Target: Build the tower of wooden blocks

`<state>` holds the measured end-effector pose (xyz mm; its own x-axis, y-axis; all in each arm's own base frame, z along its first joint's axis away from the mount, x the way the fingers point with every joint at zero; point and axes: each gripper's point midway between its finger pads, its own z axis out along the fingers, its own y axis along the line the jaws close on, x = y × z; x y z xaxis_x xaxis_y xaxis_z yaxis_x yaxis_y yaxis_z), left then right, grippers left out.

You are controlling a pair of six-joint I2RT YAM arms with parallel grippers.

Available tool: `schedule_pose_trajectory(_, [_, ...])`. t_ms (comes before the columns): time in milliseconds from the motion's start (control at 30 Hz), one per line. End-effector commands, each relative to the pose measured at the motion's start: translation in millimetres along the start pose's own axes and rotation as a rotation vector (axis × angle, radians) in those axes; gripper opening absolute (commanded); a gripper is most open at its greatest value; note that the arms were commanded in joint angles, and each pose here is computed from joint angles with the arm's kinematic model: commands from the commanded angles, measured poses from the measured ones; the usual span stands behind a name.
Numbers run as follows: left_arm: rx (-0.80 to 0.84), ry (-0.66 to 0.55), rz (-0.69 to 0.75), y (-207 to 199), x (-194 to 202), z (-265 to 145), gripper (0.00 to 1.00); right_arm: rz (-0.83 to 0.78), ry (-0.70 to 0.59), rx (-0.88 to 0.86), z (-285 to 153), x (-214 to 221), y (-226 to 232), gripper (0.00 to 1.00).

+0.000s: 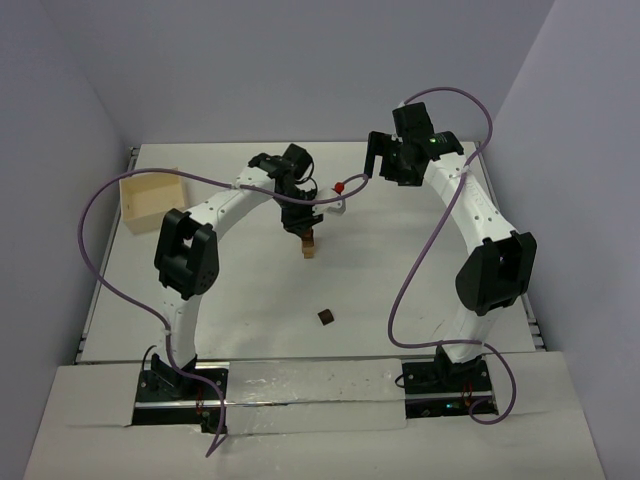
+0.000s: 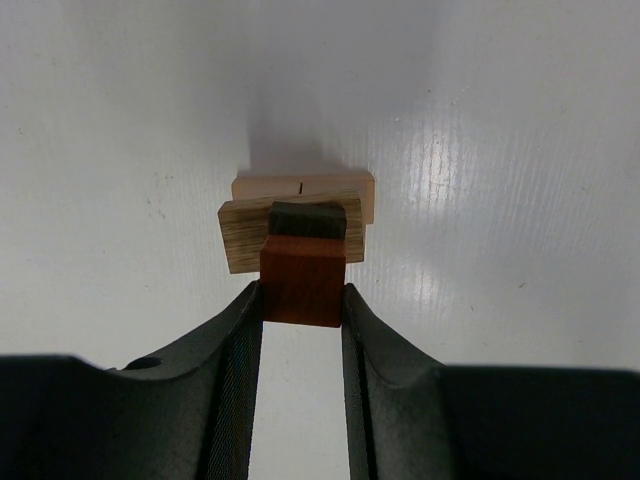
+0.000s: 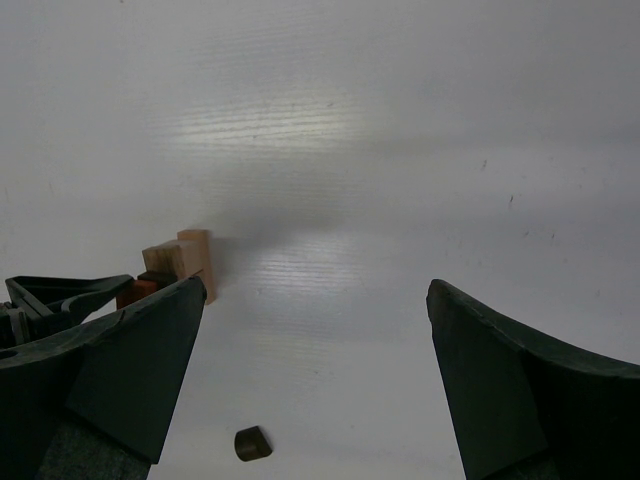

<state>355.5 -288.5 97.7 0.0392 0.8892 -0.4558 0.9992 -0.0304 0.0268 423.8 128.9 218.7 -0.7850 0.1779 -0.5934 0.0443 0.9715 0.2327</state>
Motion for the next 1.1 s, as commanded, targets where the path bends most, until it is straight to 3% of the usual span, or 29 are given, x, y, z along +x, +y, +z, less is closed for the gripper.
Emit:
schedule_pose_trajectory(0, [-0.030, -0.031, 0.013, 7.7, -14.6, -5.4, 0.28, 0.006, -0.041, 0.000, -9.4, -14.4, 0.1, 1.00])
schedule_pose_trajectory(1067, [-0.046, -0.019, 0.024, 8.1, -16.7, 1.6, 0.36, 0.003, -0.039, -0.005, -10.6, -12.4, 0.1, 1.00])
